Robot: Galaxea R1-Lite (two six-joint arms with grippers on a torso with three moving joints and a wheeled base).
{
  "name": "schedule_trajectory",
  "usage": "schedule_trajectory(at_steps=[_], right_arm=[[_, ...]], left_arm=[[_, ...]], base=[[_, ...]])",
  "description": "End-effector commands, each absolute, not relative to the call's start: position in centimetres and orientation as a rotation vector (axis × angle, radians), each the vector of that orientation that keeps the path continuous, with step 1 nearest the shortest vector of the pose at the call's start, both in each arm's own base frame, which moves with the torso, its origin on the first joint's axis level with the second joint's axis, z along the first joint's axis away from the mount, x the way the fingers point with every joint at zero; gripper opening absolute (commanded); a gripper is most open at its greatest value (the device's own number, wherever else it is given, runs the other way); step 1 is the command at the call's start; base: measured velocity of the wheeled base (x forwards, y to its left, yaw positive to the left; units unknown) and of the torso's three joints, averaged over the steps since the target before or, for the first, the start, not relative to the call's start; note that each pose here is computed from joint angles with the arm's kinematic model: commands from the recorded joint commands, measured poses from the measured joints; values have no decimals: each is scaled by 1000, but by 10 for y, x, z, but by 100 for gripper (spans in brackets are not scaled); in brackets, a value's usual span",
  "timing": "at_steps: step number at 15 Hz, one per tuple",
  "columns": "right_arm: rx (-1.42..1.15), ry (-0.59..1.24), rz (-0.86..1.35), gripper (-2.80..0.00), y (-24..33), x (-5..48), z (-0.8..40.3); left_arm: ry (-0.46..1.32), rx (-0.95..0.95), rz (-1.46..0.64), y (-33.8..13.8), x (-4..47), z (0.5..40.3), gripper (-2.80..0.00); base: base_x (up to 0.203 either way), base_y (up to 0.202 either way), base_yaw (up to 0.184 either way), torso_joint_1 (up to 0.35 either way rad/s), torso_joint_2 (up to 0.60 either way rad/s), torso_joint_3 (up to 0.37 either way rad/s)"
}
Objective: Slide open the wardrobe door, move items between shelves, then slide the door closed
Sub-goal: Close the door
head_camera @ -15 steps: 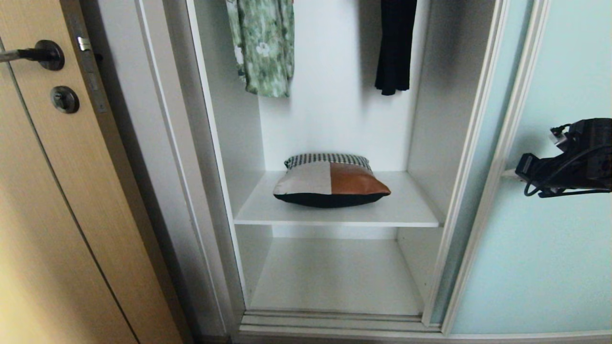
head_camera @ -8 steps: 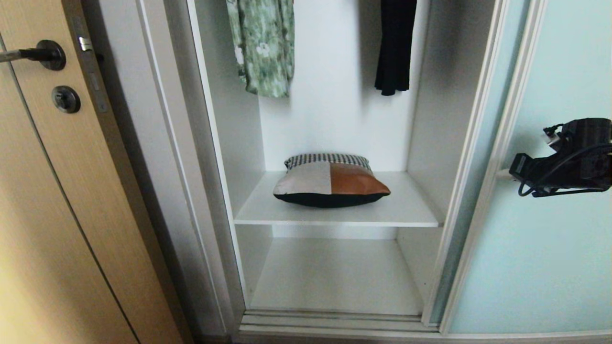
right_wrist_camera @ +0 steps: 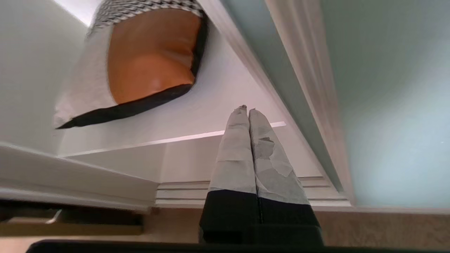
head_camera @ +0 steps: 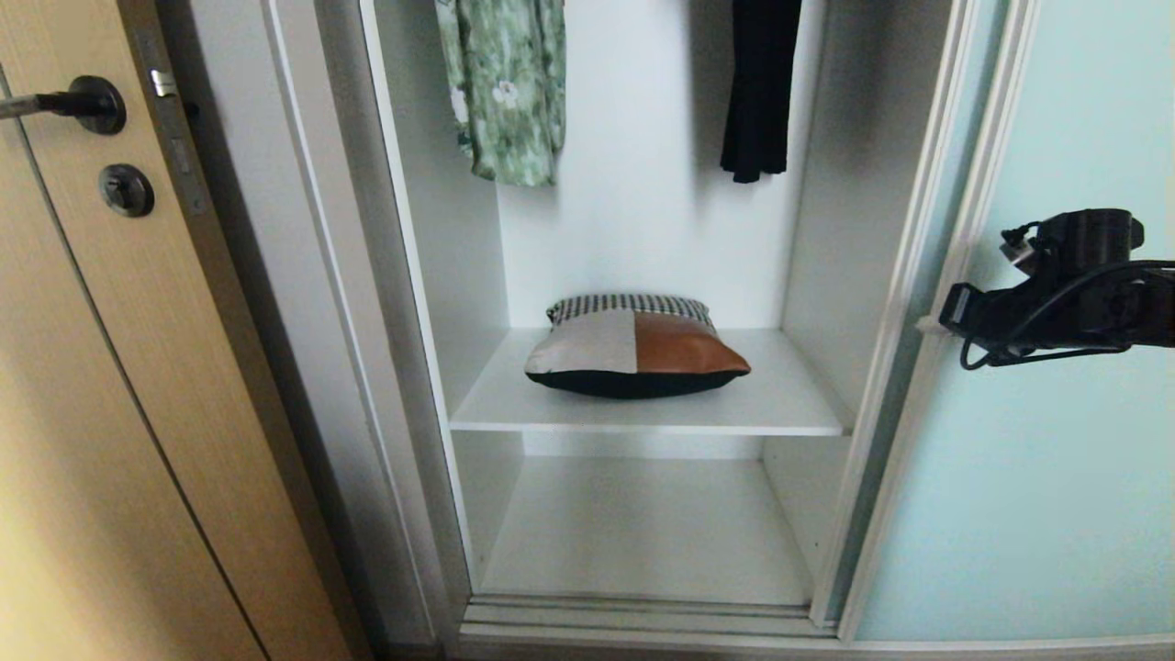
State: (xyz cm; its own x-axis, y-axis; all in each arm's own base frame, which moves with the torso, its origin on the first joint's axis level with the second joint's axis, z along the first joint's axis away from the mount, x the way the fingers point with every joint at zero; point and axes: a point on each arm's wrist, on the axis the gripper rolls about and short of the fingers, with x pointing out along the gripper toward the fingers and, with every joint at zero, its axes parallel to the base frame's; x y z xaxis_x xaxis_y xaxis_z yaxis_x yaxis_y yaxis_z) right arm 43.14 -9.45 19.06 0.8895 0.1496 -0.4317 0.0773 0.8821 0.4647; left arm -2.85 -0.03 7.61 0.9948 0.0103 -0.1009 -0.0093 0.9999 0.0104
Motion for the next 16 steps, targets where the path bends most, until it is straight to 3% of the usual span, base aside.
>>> schedule_trajectory(at_steps=[1, 6, 11, 16], right_arm=[[468, 473, 51, -280, -69, 430, 199], [486, 438, 150, -280, -66, 371, 242], [535, 427, 69, -280, -116, 351, 235], [558, 464, 54, -280, -131, 373, 212]], left_arm=[[103, 10, 10, 0, -28, 76, -280], [104, 9, 10, 0, -28, 76, -280], [104, 10, 10, 0, -28, 76, -280], [104, 10, 10, 0, -28, 76, -280]], base=[[0, 0, 0, 0, 0, 0], [0, 0, 0, 0, 0, 0], [0, 0, 0, 0, 0, 0], [0, 0, 0, 0, 0, 0]])
